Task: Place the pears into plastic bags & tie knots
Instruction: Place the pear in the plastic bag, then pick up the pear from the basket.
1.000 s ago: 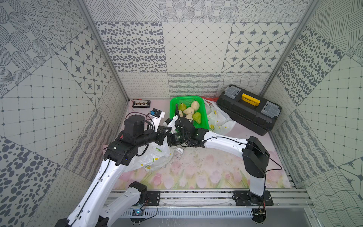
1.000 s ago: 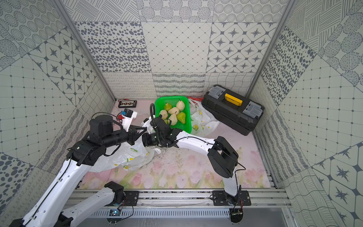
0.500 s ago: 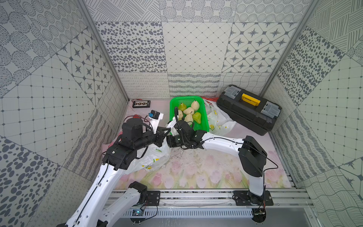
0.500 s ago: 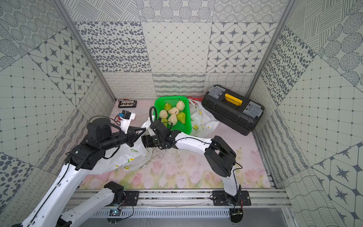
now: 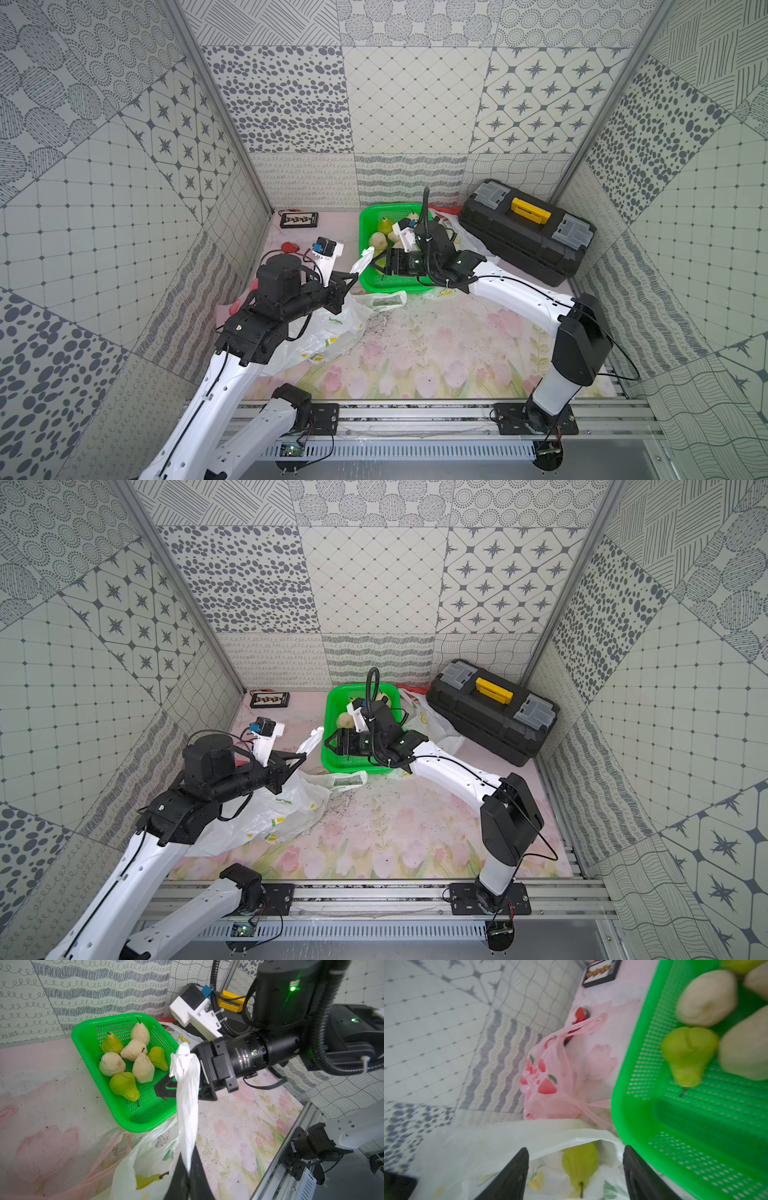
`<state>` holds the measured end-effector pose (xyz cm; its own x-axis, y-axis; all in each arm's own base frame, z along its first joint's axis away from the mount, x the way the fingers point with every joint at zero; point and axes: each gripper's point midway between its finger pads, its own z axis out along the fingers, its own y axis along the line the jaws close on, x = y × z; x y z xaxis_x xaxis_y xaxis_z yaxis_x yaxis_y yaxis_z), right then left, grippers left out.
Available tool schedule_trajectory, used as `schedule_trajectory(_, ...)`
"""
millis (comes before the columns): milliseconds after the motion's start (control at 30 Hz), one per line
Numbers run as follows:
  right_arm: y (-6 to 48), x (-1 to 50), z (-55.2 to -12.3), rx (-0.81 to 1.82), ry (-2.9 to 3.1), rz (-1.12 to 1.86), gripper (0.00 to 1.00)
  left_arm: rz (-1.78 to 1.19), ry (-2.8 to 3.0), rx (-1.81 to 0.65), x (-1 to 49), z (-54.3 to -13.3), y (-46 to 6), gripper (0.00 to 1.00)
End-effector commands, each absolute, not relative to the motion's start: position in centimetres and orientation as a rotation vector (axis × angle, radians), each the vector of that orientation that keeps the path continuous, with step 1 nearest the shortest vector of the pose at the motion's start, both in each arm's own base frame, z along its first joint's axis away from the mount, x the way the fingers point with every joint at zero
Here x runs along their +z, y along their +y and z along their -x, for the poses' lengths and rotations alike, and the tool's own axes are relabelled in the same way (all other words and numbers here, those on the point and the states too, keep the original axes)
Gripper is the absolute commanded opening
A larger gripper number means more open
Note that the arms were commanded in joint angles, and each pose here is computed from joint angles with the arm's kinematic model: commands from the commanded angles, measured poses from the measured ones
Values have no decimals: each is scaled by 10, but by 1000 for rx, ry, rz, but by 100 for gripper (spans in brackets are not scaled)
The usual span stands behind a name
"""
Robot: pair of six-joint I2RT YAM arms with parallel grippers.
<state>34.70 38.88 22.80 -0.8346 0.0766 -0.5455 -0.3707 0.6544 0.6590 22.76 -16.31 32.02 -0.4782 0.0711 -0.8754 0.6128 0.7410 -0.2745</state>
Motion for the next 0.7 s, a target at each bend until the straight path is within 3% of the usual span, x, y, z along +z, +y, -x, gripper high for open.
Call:
schedule_trajectory(0,348,167,-399,685,2428,-16,74,-500,1951,-735,329,-236,-166,0)
schedule_trajectory(300,346,114,-468,417,2413,-213,79,-484,1992,-787,315,-240,-173,0)
schedule_trajectory(500,355,80,-500,418,2452,-274,79,-489,2007,-801,311,-242,-175,0)
schedule_trajectory(667,357,80,-513,390,2430,-246,78,-490,2014,-804,310,-242,-176,0)
